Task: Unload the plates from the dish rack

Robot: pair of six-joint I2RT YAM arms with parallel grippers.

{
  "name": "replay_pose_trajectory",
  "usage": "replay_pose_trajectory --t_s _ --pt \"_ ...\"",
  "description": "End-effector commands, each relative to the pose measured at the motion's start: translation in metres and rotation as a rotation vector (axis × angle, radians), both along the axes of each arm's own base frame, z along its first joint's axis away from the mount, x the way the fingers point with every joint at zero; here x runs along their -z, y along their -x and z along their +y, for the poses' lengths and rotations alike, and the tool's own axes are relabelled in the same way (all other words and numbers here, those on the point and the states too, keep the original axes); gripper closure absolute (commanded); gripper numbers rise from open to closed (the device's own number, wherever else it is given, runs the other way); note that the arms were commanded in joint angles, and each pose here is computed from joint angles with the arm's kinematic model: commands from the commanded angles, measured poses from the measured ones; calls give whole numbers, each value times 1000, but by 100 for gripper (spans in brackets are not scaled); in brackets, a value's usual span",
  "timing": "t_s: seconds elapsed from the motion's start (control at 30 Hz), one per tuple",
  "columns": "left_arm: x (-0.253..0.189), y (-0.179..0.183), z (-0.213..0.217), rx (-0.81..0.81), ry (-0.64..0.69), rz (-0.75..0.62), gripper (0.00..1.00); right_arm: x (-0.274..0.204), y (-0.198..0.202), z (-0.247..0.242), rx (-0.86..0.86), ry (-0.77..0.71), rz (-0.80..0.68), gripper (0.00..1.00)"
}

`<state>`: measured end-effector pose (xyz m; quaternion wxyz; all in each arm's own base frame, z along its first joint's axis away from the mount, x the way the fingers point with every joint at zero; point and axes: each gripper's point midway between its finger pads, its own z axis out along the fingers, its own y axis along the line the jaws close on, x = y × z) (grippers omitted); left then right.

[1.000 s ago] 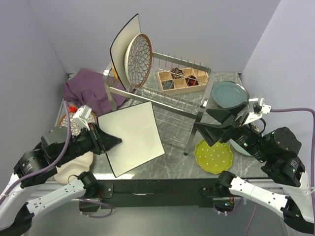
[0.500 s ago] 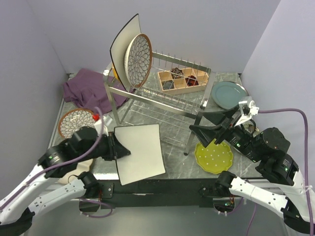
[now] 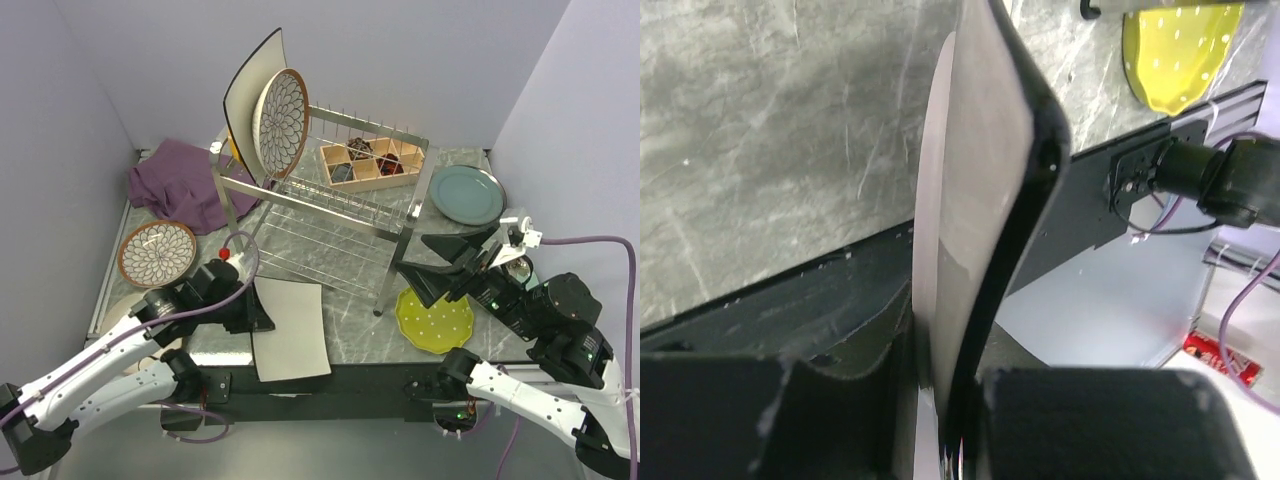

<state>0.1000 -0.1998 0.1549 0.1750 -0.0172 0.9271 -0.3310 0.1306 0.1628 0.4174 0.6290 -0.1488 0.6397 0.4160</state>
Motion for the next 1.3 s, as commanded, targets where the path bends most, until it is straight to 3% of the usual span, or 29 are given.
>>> replay_pose_trajectory --t_s 0.0,0.33,0.47,0.77,1.27 --pt "-35 -19 -31 49 202 -91 99 -11 3 -7 13 -30 -44 0" --pt "9 -44 -7 26 144 -6 99 -9 0 -7 23 -24 -45 0" --pt "16 -44 -1 26 110 11 84 -8 0 -7 23 -26 -46 0" --pt "36 -45 16 -54 58 61 66 -8 2 -10 26 -29 -49 0" --pt "46 -56 32 -241 -8 99 57 -10 7 -18 30 -45 -67 0"
